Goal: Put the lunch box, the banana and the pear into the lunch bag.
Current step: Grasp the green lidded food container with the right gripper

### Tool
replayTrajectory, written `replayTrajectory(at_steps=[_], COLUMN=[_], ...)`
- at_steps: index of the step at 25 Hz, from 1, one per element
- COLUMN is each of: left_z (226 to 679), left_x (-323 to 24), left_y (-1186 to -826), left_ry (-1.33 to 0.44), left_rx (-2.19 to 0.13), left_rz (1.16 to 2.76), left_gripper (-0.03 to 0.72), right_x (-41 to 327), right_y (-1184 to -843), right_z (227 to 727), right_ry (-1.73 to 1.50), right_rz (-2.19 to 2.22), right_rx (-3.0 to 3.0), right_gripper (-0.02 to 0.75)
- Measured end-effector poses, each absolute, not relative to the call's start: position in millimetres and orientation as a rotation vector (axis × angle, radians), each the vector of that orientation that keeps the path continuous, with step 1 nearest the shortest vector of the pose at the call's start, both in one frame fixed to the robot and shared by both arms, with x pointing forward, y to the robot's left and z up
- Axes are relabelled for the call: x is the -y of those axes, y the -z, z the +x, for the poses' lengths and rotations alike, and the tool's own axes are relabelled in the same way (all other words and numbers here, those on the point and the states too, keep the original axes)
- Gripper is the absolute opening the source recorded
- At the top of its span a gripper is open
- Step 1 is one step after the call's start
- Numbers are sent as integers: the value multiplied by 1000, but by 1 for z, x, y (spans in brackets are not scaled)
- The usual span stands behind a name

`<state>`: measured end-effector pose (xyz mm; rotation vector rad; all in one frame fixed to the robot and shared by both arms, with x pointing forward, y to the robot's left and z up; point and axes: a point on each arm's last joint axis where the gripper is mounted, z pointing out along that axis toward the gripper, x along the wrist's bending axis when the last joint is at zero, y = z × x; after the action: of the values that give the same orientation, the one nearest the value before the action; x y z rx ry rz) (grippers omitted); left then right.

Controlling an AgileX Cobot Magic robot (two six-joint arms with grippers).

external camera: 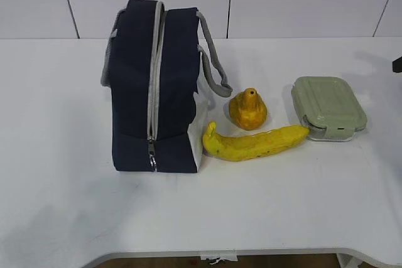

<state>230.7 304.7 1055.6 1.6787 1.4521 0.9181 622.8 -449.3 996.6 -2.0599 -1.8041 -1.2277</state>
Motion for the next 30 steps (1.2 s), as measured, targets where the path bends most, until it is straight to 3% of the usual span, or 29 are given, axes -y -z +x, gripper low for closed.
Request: replayTrajectory(at_steps=[2,6,17,30], left_z=[231,231,231,231], left_x=[-305,-305,-305,-304], left_y=[-1056,-1056,-1056,-1056], left_ry=[-918,-918,-918,-916], left_rx=[-1452,-1452,-1452,-1452], left_rz=[1679,1679,1679,1678], left_gripper=[429,429,429,429], right_x=[447,443,430,403], right_y=[-985,-964,-930,-915], right_z=[627,634,647,658], right_ry=[1218,1204,1222,1214], right_rz=[-2049,-2026,-1951,-1872], right_rx=[1773,1723,1687,1707], right_gripper=[584,624,611,593])
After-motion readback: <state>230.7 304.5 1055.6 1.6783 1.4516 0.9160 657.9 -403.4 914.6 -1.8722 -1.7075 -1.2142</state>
